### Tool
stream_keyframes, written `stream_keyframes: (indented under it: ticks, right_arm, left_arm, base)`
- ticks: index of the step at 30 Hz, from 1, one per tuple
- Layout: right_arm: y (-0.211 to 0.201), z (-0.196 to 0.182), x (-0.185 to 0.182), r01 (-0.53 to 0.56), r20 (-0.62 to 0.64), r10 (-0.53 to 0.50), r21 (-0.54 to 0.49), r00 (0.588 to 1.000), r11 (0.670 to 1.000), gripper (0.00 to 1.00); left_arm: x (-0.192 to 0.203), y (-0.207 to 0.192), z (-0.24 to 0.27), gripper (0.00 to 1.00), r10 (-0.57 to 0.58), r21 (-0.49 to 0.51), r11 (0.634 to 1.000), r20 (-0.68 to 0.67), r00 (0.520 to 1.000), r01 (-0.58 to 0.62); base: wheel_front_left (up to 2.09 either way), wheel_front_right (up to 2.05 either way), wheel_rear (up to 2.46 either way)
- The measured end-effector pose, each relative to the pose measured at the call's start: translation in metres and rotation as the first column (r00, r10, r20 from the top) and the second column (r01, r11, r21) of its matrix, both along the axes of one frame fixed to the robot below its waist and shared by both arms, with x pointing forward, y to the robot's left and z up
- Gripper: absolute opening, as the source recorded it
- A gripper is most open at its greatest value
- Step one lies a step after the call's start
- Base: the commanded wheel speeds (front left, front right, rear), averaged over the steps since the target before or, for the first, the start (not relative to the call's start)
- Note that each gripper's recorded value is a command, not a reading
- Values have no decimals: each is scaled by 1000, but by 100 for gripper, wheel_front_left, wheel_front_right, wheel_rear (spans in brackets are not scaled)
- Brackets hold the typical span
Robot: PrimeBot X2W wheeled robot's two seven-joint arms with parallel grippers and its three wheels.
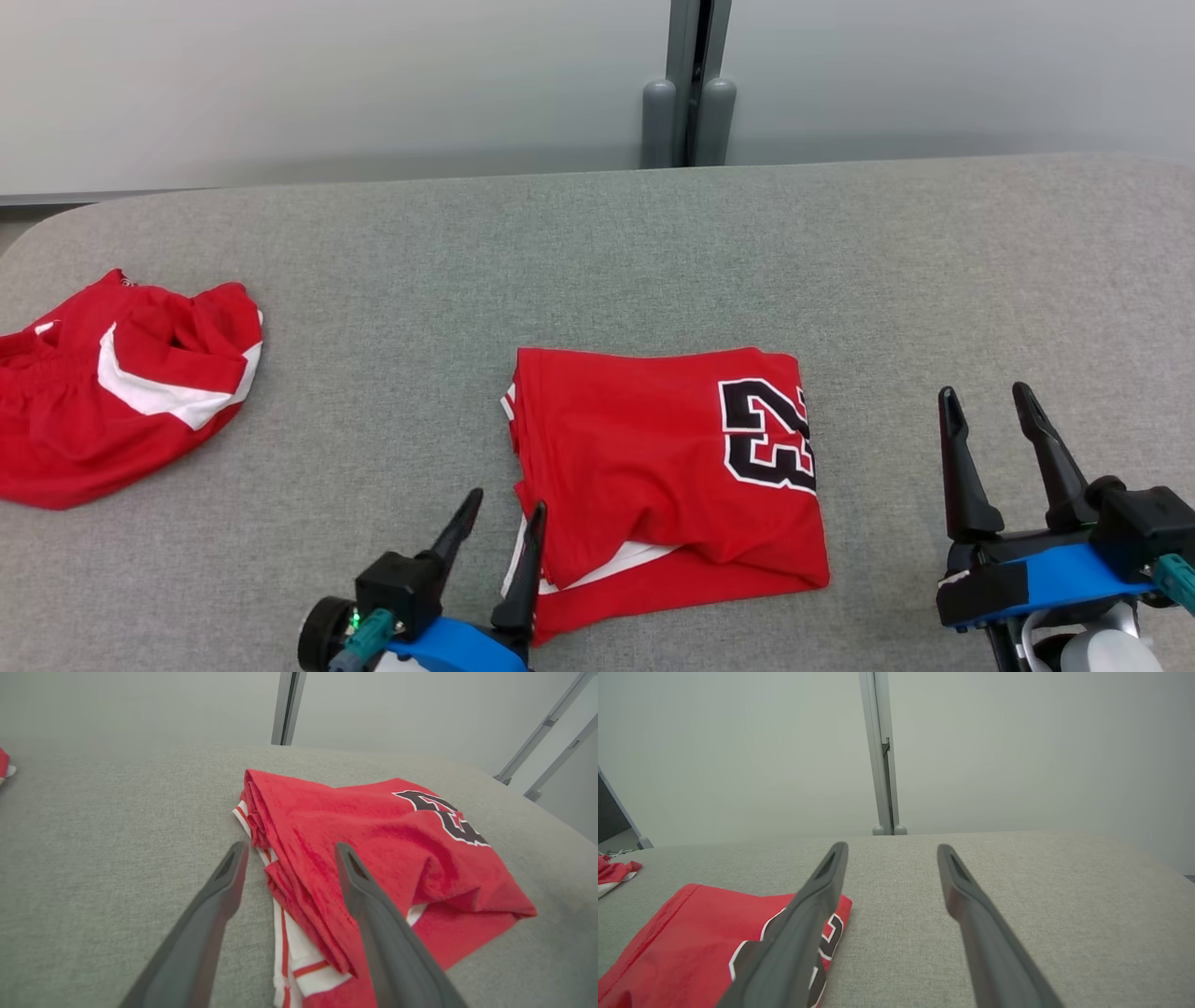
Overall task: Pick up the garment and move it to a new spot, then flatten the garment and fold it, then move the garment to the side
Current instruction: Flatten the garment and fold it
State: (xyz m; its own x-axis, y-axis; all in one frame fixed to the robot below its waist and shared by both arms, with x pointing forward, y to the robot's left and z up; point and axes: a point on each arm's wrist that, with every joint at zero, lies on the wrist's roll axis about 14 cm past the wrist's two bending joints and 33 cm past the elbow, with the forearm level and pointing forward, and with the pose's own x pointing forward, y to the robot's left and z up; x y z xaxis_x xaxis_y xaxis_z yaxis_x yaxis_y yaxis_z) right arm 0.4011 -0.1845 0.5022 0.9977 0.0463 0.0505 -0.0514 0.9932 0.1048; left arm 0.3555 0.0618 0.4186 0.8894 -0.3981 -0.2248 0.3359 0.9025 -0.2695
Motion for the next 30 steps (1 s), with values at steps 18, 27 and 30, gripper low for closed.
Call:
stream_keyframes:
  ticks: [18, 27, 30]
  right_arm:
    - [-4, -11, 0, 12, -30, -12, 1, 999, 1000, 100]
    - [-5, -10, 1, 17, -21, -17, 2, 1000, 1000, 100]
    - [-5, -9, 0, 18, -18, -18, 6, 1000, 1000, 100]
  left_arm:
    - [-35, -32, -41, 100, -132, -22, 991, -189, 973, 130]
    - [-29, -34, -41, 0, -138, -38, 990, -184, 973, 133]
    - [-27, -30, -38, 0, -129, -37, 992, -168, 977, 124]
  base:
    - [0, 0, 0]
    - [0, 0, 0]
    - [0, 0, 0]
